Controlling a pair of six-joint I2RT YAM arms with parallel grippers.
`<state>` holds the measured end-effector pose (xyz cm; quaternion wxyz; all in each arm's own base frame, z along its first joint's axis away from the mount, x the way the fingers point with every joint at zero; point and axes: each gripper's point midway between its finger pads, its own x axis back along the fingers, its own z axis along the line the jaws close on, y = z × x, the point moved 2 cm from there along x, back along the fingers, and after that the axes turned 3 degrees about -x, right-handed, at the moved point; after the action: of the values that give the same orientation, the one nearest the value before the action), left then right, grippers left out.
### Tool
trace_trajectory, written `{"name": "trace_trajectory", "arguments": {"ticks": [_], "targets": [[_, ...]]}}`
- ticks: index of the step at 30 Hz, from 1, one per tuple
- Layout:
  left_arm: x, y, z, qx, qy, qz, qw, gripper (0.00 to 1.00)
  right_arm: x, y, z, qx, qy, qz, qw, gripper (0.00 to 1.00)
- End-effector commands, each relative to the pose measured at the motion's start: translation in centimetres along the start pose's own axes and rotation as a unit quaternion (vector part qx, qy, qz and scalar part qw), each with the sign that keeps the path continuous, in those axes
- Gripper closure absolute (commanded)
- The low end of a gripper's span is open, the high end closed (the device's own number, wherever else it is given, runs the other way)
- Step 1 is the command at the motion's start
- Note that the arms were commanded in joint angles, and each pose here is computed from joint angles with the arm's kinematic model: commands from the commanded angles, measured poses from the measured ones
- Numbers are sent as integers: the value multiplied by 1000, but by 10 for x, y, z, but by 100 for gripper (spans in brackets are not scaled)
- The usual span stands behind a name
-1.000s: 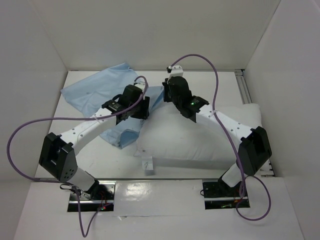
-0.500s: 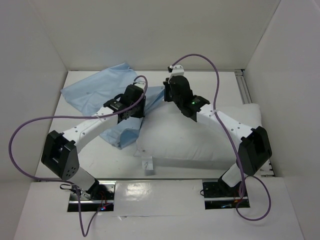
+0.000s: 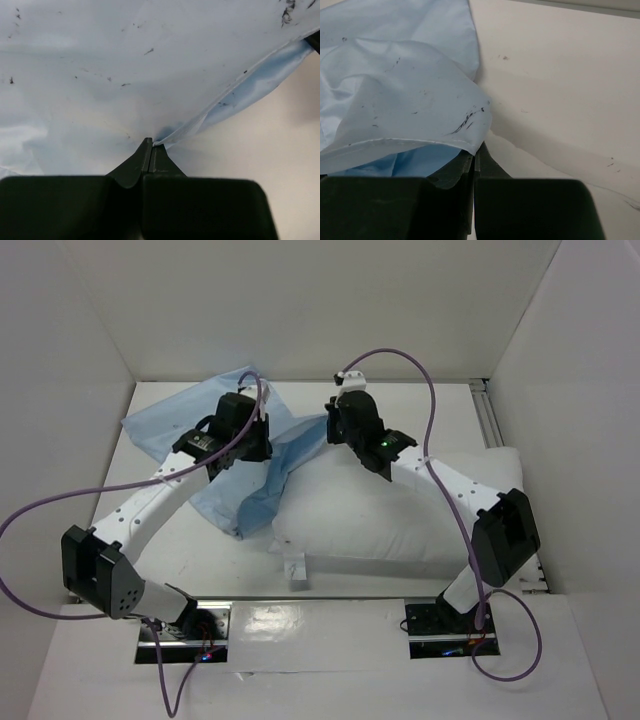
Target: Put the pillow into the pillowcase
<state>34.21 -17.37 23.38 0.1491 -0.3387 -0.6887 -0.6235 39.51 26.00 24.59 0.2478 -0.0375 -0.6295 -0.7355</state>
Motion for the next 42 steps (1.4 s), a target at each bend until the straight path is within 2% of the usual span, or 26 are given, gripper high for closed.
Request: {"name": "trace_trajectory", "arguments": {"ticks": [1, 5, 8, 9, 11, 12, 13, 15, 16, 17, 19, 20, 21, 22, 24, 25, 26, 28, 29, 31, 36, 39, 42], "targets": [[4, -5, 4, 3, 8, 3, 1000, 100, -1, 21, 5, -15, 8, -26, 1000, 100], [15, 13, 32, 47, 63, -29, 996, 100, -9, 20, 1, -18, 11, -23, 999, 100], [30, 43, 46, 69, 64, -58, 994, 100, -25, 32, 4, -27, 35, -35, 998, 100], [39, 61, 44, 74, 54, -79, 993, 100, -42, 23, 2, -26, 35, -25, 999, 100], [42, 74, 47, 80, 49, -86, 992, 100, -61, 45, 0, -34, 36, -45, 998, 100], [43, 81, 49, 84, 44, -92, 991, 100, -81, 31, 0, -31, 31, -30, 999, 100], [42, 93, 51, 92, 45, -101, 990, 100, -90, 53, -1, -38, 32, -57, 997, 100], [38, 99, 51, 101, 34, -96, 990, 100, -109, 62, -6, -42, 37, -64, 996, 100], [40, 107, 53, 104, 29, -104, 989, 100, -132, 42, -5, -43, 37, -40, 998, 100], [31, 107, 51, 109, 22, -95, 989, 100, -137, 60, -3, -46, 49, -45, 997, 100], [26, 109, 51, 112, 15, -86, 990, 100, -162, 41, -8, -48, 37, -8, 998, 100], [25, 115, 48, 116, 8, -89, 989, 100, -160, 64, 0, -53, 49, -21, 997, 97], [21, 110, 50, 117, 11, -78, 990, 100, -159, 52, 1, -51, 52, 9, 997, 86], [17, 108, 52, 120, 8, -72, 990, 100, -154, 55, 1, -51, 51, 10, 997, 55], [17, 108, 48, 119, -3, -69, 990, 100, -144, 40, -1, -47, 41, 31, 998, 32], [14, 107, 54, 123, 3, -67, 990, 100, -122, 56, 8, -47, 53, 13, 997, 15], [14, 107, 52, 123, -3, -65, 990, 100, -115, 35, 4, -47, 40, 35, 997, 10], [9, 102, 57, 127, -1, -56, 990, 100, -82, 48, 3, -45, 31, 23, 998, 1], [9, 102, 57, 122, -1, -56, 991, 100, -72, 24, 2, -41, 19, 54, 998, 1], [5, 101, 60, 125, -1, -51, 991, 100, -41, 29, 2, -36, 9, 49, 998, 1], [-3, 97, 65, 125, 0, -41, 991, 100, 19, -37, 24, 23, -23, 129, 991, 1], [-1, 100, 64, 124, -1, -46, 991, 100, 40, -74, 30, 29, -39, 163, 985, 1], [1, 104, 63, 123, -2, -50, 991, 100, 40, -120, 23, 24, -50, 206, 977, 1]]}}
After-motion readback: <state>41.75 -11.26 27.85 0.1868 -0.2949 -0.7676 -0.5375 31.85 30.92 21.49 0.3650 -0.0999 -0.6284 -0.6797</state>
